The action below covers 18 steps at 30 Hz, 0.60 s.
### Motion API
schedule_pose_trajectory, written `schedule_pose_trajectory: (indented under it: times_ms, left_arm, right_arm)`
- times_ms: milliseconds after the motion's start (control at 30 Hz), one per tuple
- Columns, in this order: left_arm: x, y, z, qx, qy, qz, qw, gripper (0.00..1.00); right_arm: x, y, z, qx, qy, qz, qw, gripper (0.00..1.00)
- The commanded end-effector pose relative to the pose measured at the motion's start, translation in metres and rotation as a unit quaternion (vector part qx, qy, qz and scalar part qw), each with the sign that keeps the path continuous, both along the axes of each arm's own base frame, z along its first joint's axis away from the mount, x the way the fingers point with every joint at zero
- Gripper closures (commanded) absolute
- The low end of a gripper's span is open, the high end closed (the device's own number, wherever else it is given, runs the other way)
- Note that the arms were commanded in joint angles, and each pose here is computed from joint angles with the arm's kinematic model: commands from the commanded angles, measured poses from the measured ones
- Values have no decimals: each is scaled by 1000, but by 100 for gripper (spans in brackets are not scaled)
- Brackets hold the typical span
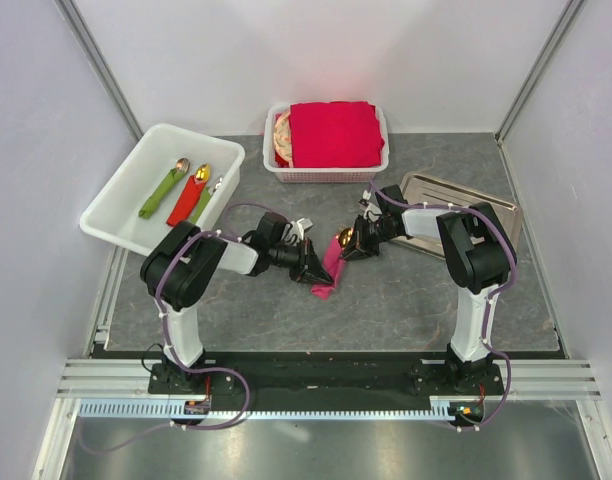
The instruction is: Place the utensils on the paper napkin and roll it up
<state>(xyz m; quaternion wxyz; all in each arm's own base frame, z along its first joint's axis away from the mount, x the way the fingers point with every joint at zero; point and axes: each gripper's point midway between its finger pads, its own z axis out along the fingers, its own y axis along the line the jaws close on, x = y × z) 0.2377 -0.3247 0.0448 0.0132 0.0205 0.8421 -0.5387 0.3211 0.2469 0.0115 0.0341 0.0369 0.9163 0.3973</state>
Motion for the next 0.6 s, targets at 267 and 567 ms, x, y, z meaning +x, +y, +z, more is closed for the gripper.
schedule_pose_trajectory:
  times_ms: [267,567]
  left_arm:
    - [6,8,-35,76,14,7,997,86]
    - [8,18,-56,130,24,19,991,98]
  right_arm:
    - [6,-18,-23,-55,-11,-9,998,91]
    - [25,-11,51,-7,-67,10,998,72]
